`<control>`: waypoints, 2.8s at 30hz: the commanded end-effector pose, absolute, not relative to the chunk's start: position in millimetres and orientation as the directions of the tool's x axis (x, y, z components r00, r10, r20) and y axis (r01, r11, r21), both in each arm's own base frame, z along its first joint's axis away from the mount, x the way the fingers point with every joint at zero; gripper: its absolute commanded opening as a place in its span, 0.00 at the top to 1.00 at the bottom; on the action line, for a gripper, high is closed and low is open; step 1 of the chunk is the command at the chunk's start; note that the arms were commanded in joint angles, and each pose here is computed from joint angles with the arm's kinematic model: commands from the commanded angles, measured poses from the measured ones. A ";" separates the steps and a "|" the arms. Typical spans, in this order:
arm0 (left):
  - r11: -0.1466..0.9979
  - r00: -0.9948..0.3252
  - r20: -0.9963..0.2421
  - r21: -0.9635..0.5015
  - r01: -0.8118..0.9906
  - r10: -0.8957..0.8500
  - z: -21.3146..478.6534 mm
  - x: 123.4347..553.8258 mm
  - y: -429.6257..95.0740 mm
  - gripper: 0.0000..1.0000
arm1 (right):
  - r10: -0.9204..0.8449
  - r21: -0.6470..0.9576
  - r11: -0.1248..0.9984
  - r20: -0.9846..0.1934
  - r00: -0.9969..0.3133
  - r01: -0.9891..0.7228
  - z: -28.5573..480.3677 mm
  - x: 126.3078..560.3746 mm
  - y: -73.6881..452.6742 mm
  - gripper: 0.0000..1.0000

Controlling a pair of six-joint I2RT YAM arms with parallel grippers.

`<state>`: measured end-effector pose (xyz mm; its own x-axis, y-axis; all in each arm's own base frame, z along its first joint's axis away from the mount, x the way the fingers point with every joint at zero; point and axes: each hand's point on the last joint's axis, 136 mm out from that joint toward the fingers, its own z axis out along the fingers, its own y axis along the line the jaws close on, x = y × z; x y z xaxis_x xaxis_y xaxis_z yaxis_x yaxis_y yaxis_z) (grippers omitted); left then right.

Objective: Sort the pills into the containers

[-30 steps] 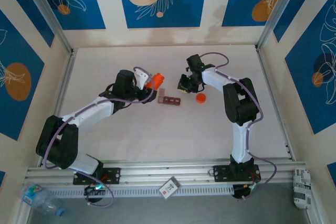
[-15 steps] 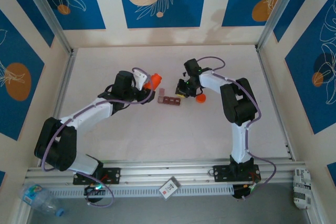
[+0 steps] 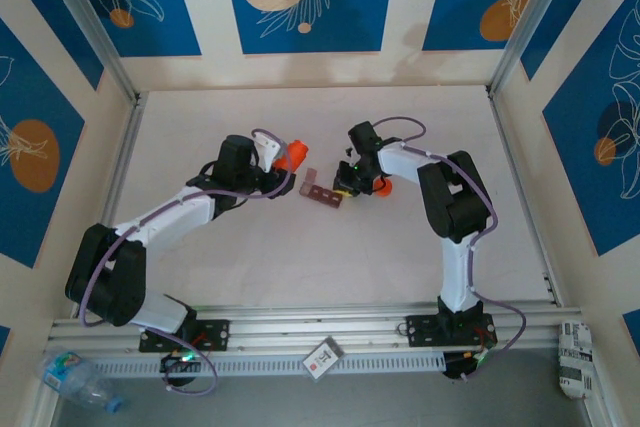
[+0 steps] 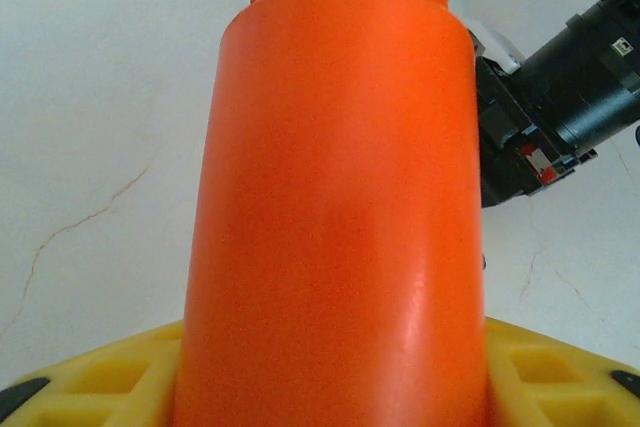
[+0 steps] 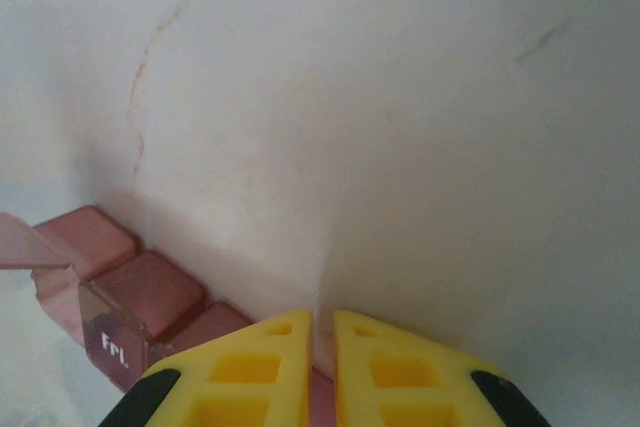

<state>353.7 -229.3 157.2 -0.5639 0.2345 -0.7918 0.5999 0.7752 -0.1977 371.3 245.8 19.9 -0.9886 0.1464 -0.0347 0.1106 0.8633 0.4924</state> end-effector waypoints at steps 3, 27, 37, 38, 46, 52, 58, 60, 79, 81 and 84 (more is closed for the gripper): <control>0.775 -0.544 -0.807 -0.188 0.603 0.227 166.1 354.2 -226.3 1.00 | 0.133 0.521 0.848 -0.034 -0.991 0.096 37.3 362.5 249.1 0.84; 0.774 -0.618 -0.731 -0.203 0.600 0.288 126.8 328.8 -222.4 1.00 | -0.035 0.324 0.931 -0.377 -0.925 -0.167 93.4 356.8 218.5 0.17; 0.772 -0.636 -0.698 -0.190 0.607 0.328 111.8 324.2 -223.6 1.00 | -0.060 0.243 0.960 -0.313 -0.948 -0.141 63.1 348.9 213.3 0.17; 0.771 -0.637 -0.696 -0.189 0.608 0.332 110.5 323.6 -224.2 1.00 | -0.064 0.232 0.963 -0.300 -0.952 -0.138 59.6 347.6 212.2 0.17; 0.769 -0.644 -0.676 -0.177 0.614 0.359 104.8 323.1 -224.0 1.00 | -0.086 0.219 0.965 -0.264 -0.961 -0.147 43.7 343.7 214.2 0.18; 0.769 -0.658 -0.639 -0.160 0.619 0.397 98.4 320.7 -222.3 1.00 | -0.089 0.221 0.964 -0.248 -0.965 -0.146 36.7 341.6 217.2 0.18; 0.752 -0.659 -0.618 -0.161 0.639 0.429 93.4 315.6 -227.7 1.00 | -0.083 0.228 0.964 -0.235 -0.968 -0.138 32.7 340.0 218.4 0.18; 0.749 -0.659 -0.614 -0.161 0.642 0.434 91.8 315.7 -229.6 1.00 | -0.082 0.231 0.963 -0.232 -0.969 -0.137 31.5 339.8 219.1 0.18; 0.756 -0.686 -0.516 -0.106 0.645 0.513 80.0 319.9 -230.2 1.00 | -0.073 0.244 0.961 -0.219 -0.973 -0.127 28.5 339.4 221.4 0.19; 0.758 -0.689 -0.508 -0.100 0.644 0.518 79.4 321.4 -229.7 1.00 | -0.071 0.245 0.962 -0.215 -0.974 -0.124 27.4 338.5 220.8 0.19; 0.759 -0.693 -0.491 -0.094 0.644 0.527 78.4 322.6 -229.5 1.00 | -0.070 0.245 0.962 -0.212 -0.975 -0.122 26.0 338.2 220.9 0.19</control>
<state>320.1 -226.9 73.5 -0.7087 0.4950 -0.5027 0.6248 0.7713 -0.1214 341.7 216.9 32.0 -0.9678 -0.0741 -0.2405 -0.1314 0.9639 0.2318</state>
